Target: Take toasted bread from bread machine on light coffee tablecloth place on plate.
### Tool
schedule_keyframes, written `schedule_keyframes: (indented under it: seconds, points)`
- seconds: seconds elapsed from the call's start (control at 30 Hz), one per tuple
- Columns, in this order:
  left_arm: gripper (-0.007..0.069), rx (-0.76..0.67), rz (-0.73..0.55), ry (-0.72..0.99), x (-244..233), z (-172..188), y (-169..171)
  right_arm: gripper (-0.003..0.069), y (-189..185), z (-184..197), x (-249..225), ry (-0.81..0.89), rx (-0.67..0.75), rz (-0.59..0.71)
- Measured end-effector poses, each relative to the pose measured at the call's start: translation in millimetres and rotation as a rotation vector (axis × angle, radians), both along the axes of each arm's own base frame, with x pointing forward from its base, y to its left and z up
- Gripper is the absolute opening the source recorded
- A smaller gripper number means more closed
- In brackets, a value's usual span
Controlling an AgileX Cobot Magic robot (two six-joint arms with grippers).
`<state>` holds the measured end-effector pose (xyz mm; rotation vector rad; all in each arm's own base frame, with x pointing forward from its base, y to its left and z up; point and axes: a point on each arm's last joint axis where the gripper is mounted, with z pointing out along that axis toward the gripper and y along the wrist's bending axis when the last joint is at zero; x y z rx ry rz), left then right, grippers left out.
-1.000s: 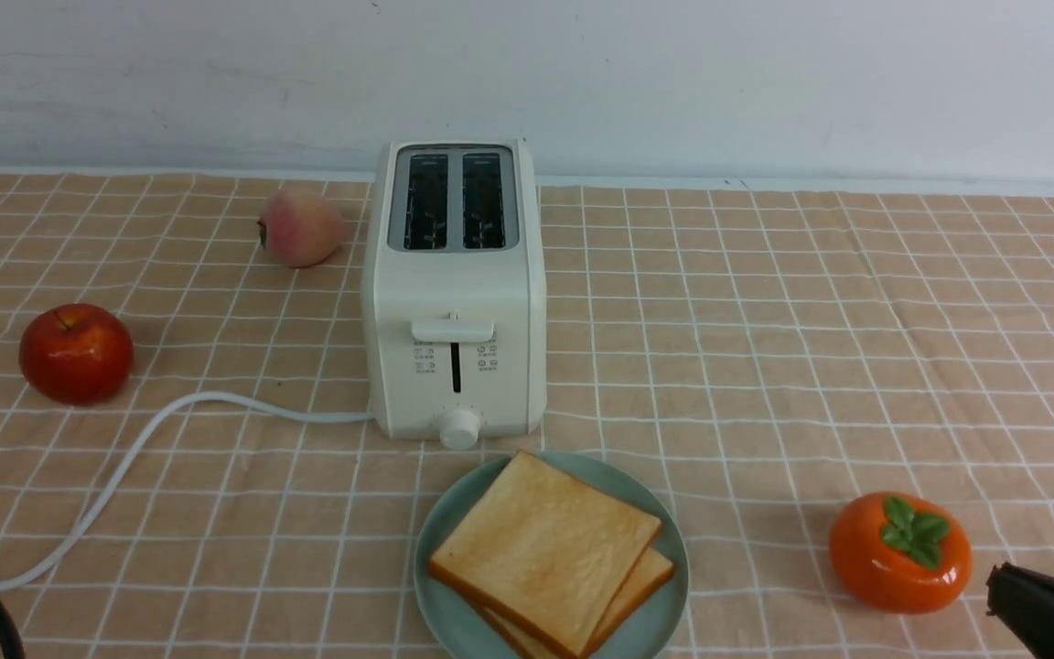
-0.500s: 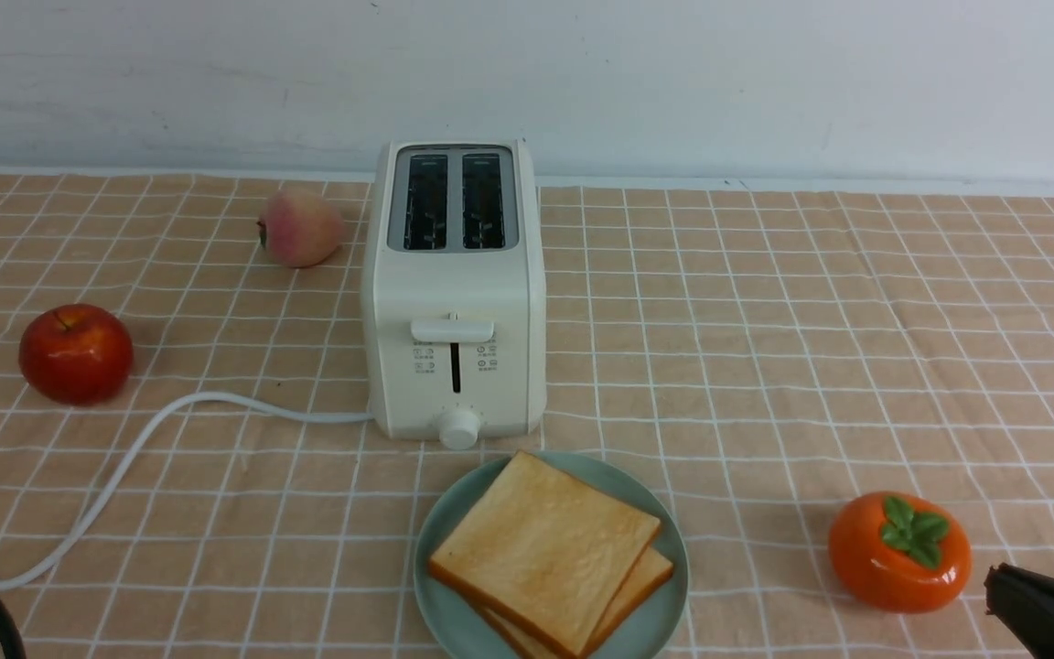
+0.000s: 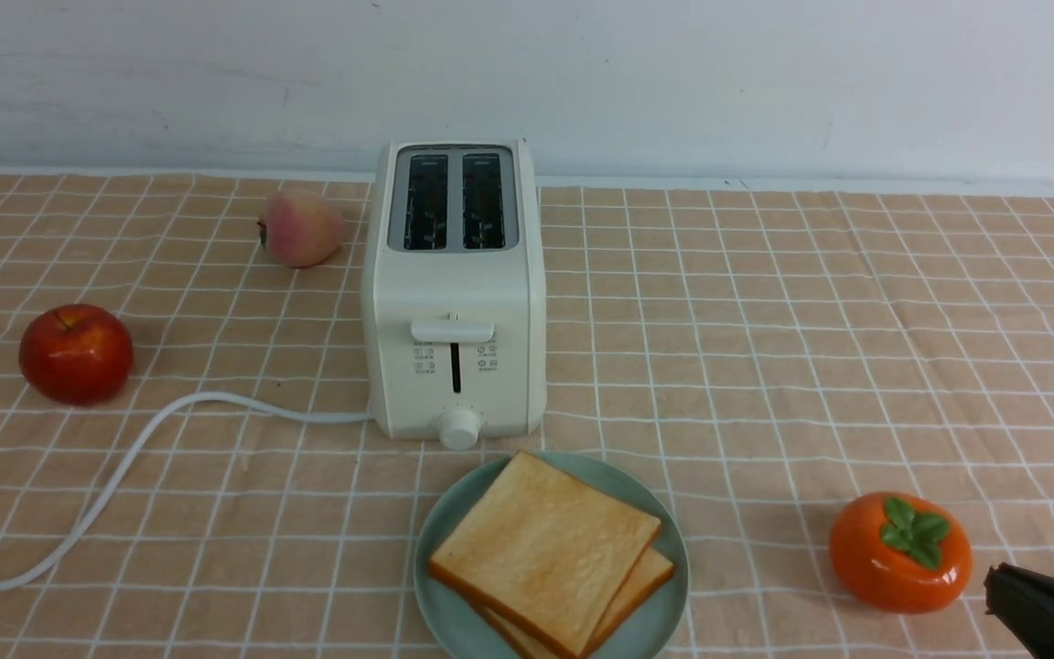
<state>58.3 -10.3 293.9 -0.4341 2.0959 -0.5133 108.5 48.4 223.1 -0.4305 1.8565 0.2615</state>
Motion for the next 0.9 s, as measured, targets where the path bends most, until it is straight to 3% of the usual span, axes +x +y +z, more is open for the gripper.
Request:
schedule_keyframes:
  seconds: [0.17, 0.27, 0.37, 0.57, 0.9]
  points:
    - [-0.0008, 0.076, 0.028, -0.193, -21, -3, 12, 0.0004, 0, 0, 0, 0.000, 0.000, 0.000]
    - [-0.0006, 0.171, 0.046, -0.263, -25, -19, 15, 0.0008, 0, 0, 0, 0.000, 0.000, 0.000]
    - [-0.0003, 0.317, 0.016, -0.358, -19, -58, 12, 0.0013, 0, 0, 0, 0.000, 0.000, 0.000]
    - [0.0000, 0.300, -0.035, -0.276, -6, -121, 5, 0.0018, 0, 0, 0, -0.001, 0.000, 0.001]
    - [0.0004, 0.307, -0.049, -0.240, -7, -127, 5, 0.0031, 0, 0, 0, -0.002, 0.000, 0.001]
